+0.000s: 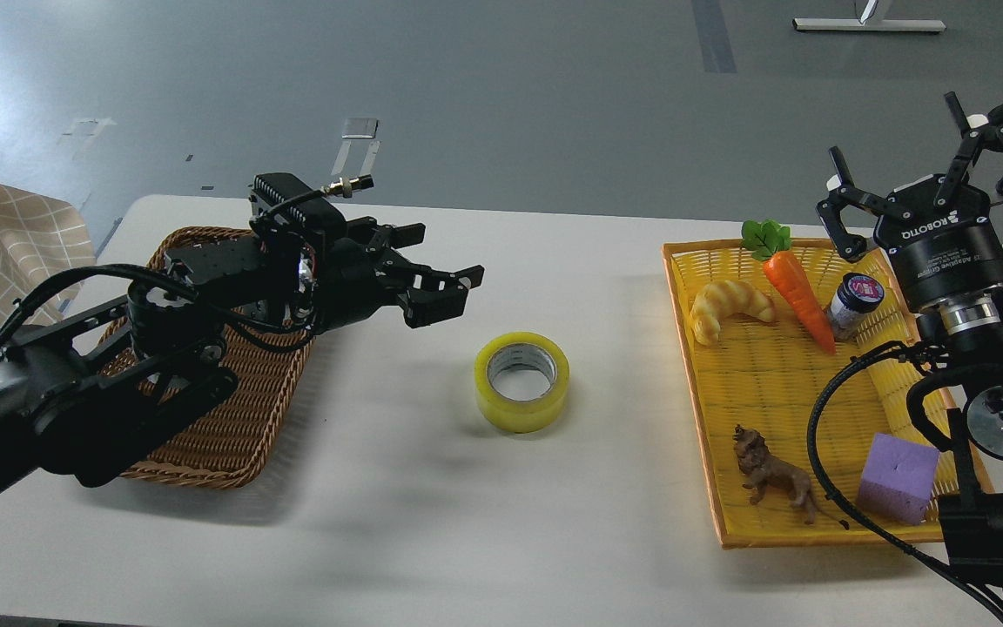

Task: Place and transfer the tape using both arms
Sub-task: 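Reach the left gripper toward the tape roll and grip its rim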

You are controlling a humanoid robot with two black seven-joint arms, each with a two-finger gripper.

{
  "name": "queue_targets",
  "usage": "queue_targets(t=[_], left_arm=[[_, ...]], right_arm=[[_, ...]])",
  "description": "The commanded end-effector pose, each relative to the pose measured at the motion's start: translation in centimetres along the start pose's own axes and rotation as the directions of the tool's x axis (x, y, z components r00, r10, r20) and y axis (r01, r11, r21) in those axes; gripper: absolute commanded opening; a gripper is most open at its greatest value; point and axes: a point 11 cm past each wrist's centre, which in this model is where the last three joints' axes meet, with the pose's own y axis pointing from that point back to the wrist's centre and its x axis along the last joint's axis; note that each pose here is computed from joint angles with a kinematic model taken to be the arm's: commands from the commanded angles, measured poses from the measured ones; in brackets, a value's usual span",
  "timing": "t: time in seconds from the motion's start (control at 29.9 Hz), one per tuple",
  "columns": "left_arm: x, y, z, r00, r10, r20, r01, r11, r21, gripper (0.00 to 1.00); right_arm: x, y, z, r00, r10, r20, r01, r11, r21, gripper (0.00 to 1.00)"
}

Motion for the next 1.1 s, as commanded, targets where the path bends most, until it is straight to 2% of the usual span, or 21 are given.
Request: queue_targets(t=[0.0, 0.27, 0.77, 0.9, 1.07], left_arm=[[-0.8, -0.7, 1.1, 0.997, -0.057, 0.052, 0.058, 0.998, -0.023, 0.98], [-0.1, -2.1, 2.7, 0.988, -0.136, 0.067, 0.139, 0.99, -0.036, 0.96], [-2.2, -5.5, 2.9, 0.981, -0.192, -0.023, 0.192, 0.981, 0.003, 0.96], [-2.6, -6.5, 3.0, 0.979, -0.2, -0.042, 0.202, 0.978, 0.051, 0.96], [-4.0, -6.9, 3.9, 0.97, -0.241, -0.024, 0.241, 0.97, 0.037, 0.96]], right_arm=[[0.2, 0.3, 0.2, 1.0, 0.008, 0.001, -0.008, 1.0, -0.004, 0.99], [0.9, 1.2, 0.6, 0.999, 0.032, 0.005, -0.032, 0.999, -0.013, 0.99], [1.0, 1.4, 1.0, 0.999, 0.036, 0.014, -0.036, 0.999, -0.017, 0.99], [1.0, 1.4, 1.0, 0.999, 0.036, 0.014, -0.036, 0.999, -0.017, 0.99], [1.0, 1.4, 1.0, 0.999, 0.039, 0.016, -0.039, 0.999, -0.017, 0.99]])
